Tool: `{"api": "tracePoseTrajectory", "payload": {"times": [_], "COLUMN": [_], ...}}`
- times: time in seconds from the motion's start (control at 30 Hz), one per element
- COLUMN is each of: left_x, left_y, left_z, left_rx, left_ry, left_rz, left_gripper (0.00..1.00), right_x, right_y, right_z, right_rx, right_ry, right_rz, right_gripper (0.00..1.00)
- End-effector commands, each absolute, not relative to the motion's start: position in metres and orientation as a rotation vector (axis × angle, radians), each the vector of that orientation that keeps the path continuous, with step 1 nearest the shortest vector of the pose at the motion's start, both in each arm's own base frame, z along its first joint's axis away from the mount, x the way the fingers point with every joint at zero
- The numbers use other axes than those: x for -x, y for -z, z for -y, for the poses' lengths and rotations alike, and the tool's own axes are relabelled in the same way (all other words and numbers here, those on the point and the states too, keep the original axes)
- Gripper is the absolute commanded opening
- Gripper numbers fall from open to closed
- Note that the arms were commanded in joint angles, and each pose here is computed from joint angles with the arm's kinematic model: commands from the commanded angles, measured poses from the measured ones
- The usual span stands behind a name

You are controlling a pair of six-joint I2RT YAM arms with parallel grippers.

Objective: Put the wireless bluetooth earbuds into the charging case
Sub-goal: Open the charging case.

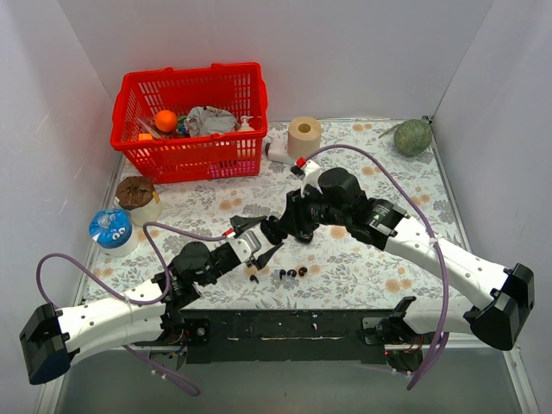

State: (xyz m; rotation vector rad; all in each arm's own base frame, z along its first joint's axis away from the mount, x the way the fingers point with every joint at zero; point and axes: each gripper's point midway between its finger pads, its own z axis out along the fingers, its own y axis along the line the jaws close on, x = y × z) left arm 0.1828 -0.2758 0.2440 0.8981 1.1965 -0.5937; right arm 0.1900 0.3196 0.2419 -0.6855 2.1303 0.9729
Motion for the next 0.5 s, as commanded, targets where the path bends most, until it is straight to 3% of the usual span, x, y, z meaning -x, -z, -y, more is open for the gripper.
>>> {"api": "tracePoseTrajectory", "payload": {"times": [0.0, 0.03, 0.1, 0.13, 0.2, 0.27, 0.3, 0.33, 0.47], "left_x": [-0.182, -0.183, -0.184, -0.186, -0.188, -0.196, -0.198, -0.202, -0.221], "left_y": [-0.248, -0.250, -0.250, -0.249, -0.249, -0.248, -0.250, -0.252, -0.258], "left_z": [0.276, 0.275, 0.274, 0.273, 0.271, 0.265, 0.263, 0.260, 0.245], "left_rx": [-0.878, -0.868, -0.848, -0.838, -0.812, -0.756, -0.717, -0.676, -0.519], "left_ry": [0.607, 0.604, 0.607, 0.601, 0.603, 0.577, 0.586, 0.574, 0.512], "left_rz": [-1.187, -1.186, -1.195, -1.204, -1.222, -1.260, -1.281, -1.293, -1.388], "left_gripper": [0.00, 0.00, 0.04, 0.09, 0.32, 0.46, 0.63, 0.98, 0.98], "right_x": [-0.199, -0.198, -0.198, -0.197, -0.198, -0.195, -0.197, -0.196, -0.194], "right_y": [-0.267, -0.264, -0.265, -0.266, -0.269, -0.271, -0.277, -0.283, -0.294], "right_z": [-0.330, -0.330, -0.329, -0.326, -0.323, -0.317, -0.315, -0.312, -0.297], "right_rx": [0.688, 0.693, 0.707, 0.713, 0.734, 0.769, 0.795, 0.811, 0.885], "right_ry": [-1.007, -1.003, -0.998, -0.990, -0.960, -0.934, -0.910, -0.899, -0.812], "right_rz": [-2.043, -2.049, -2.040, -2.038, -2.021, -2.009, -1.978, -1.958, -1.912], "right_gripper": [0.33, 0.19, 0.03, 0.01, 0.01, 0.01, 0.01, 0.01, 0.01]}}
